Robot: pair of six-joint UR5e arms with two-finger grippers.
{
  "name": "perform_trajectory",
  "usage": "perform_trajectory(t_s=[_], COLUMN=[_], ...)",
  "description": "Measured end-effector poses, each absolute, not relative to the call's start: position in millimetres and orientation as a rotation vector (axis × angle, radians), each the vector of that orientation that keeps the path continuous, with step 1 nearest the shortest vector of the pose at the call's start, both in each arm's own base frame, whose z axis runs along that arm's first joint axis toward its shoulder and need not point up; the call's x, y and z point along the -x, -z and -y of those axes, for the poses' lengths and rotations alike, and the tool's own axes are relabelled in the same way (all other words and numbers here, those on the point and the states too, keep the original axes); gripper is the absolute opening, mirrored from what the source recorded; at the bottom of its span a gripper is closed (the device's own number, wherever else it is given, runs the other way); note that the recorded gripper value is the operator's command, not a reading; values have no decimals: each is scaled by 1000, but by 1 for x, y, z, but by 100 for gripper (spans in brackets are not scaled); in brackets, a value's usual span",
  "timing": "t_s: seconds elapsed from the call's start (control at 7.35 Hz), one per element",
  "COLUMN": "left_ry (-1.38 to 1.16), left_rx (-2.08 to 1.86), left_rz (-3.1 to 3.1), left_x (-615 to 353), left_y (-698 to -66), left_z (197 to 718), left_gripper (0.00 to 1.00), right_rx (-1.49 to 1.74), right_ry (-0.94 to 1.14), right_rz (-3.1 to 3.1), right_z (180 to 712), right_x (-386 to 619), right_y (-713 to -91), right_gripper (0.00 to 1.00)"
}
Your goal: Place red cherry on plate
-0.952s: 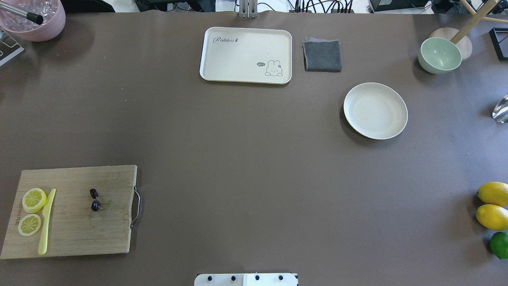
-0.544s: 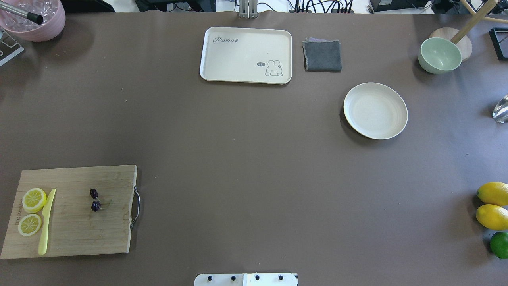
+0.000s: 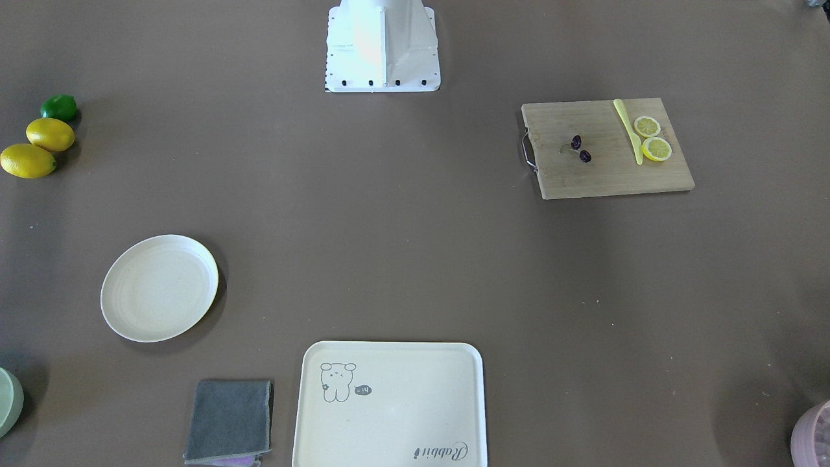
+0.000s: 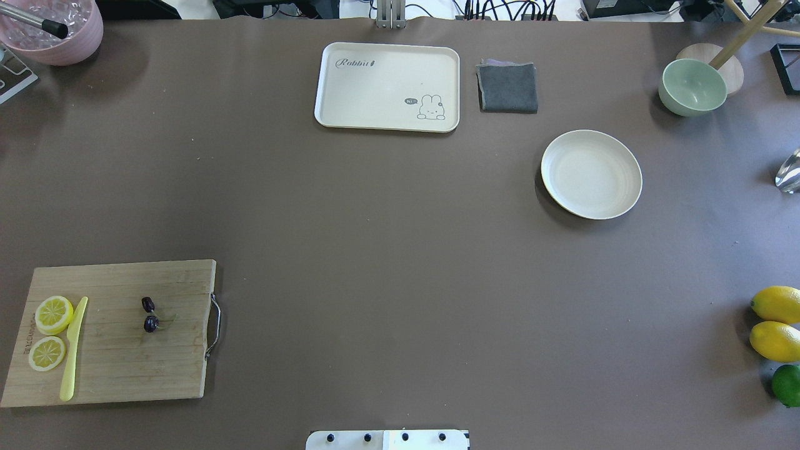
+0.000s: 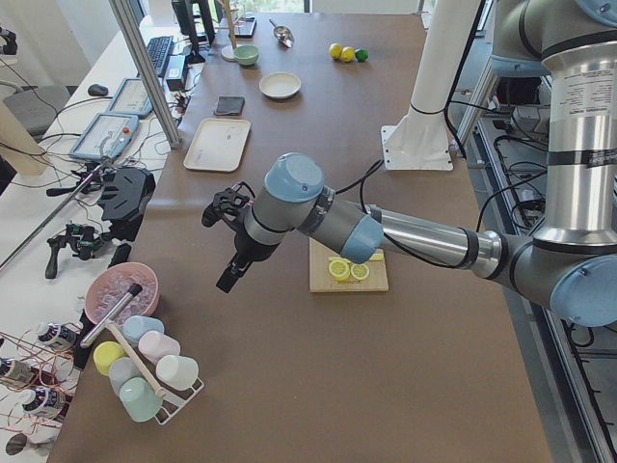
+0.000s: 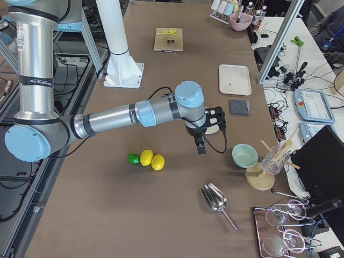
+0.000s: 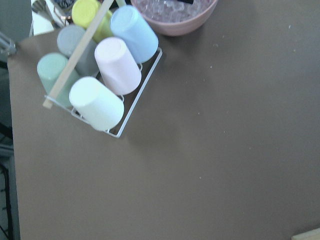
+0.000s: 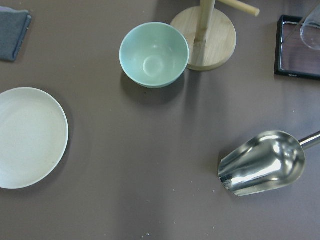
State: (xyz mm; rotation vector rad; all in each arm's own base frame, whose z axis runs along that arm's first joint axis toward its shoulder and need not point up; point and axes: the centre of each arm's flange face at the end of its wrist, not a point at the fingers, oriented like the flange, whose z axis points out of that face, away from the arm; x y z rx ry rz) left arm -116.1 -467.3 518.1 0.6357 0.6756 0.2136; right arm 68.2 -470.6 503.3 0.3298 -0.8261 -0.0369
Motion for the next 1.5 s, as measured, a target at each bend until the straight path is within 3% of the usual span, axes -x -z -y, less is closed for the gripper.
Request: perform_trajectory(t_s=[0.14, 0.68, 1.36, 1.5], left_ry=[-228, -241, -198, -198], left_rx=[-665, -635, -665, -664], left_rz=[-696, -837, -894, -895], left_x=[111, 16, 4, 3], left_y=[-523, -510, -501, -502], left_z=[465, 477, 471, 471], left_gripper=[98, 98, 98, 98], right_rx=[-363, -260, -298, -289], right_ry=[15, -80, -240, -263], right_rz=[851, 902, 904, 910], right_z=[474, 485, 475, 476], right_x=[-61, 62, 236, 255], right_y=[-495, -495, -544, -543], right_gripper=[99, 97, 72, 62])
